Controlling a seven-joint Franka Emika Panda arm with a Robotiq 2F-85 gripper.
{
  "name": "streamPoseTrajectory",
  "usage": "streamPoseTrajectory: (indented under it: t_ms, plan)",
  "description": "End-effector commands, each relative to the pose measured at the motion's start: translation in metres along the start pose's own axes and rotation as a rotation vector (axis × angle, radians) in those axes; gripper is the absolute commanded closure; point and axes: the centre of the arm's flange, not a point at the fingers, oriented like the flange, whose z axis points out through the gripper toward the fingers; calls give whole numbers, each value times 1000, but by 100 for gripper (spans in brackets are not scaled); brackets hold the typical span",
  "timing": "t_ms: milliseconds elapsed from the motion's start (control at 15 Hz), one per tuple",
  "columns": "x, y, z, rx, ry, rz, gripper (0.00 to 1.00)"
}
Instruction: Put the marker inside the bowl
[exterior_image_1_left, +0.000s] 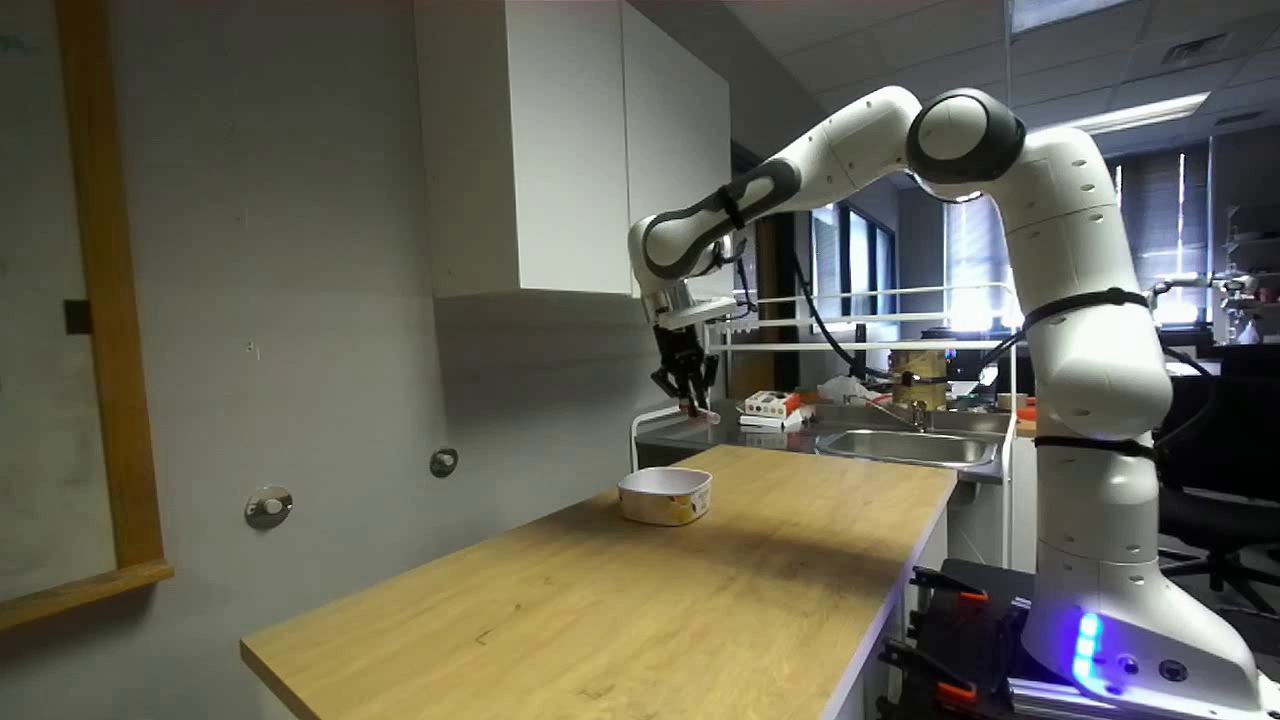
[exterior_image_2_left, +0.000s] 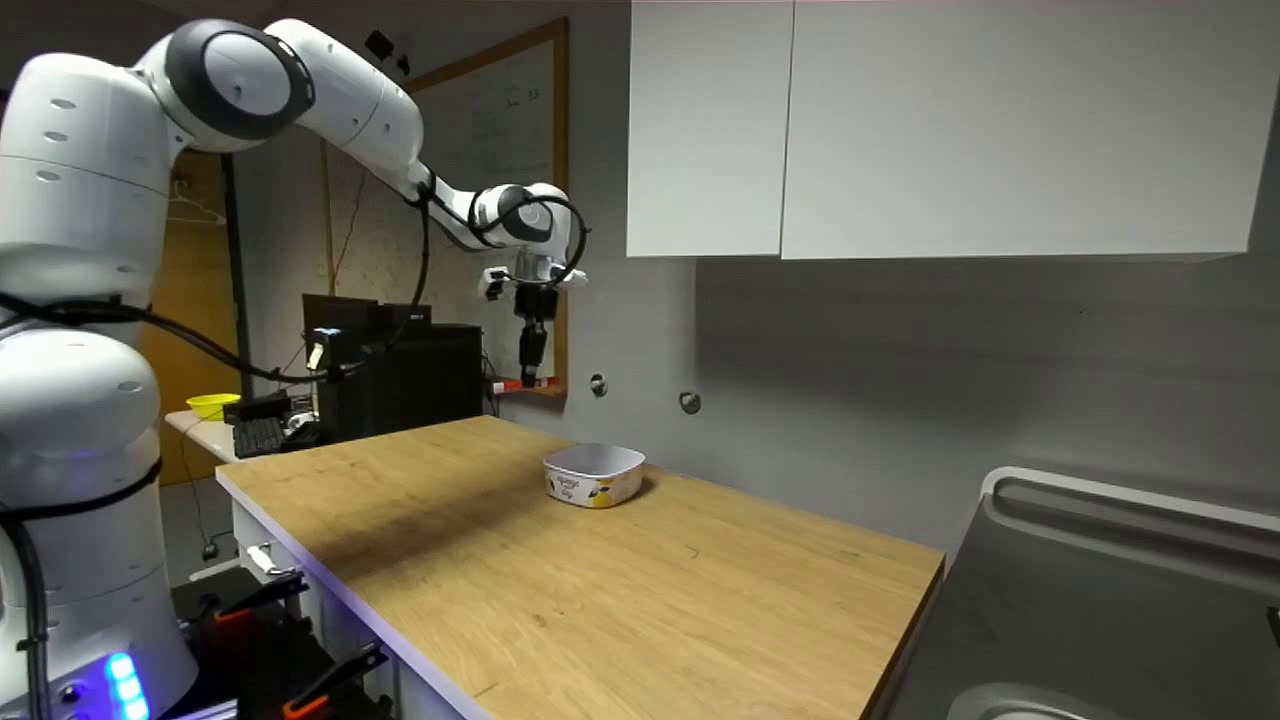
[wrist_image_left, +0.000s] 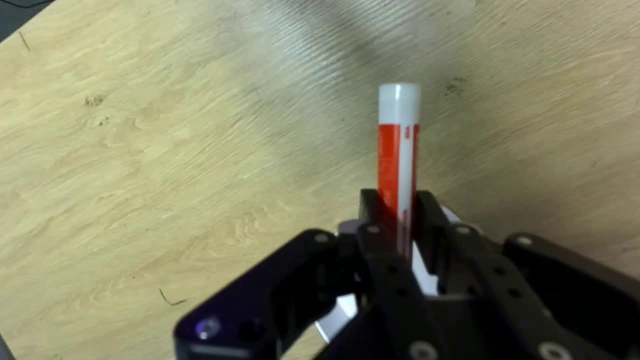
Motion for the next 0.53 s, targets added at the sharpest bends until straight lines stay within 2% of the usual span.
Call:
streamPoseTrajectory:
  t_ms: [0,467]
  plan:
    - [57,-14,-15,-43,-6,-42,95]
    - [113,-17,8,-56,-36,-98,95]
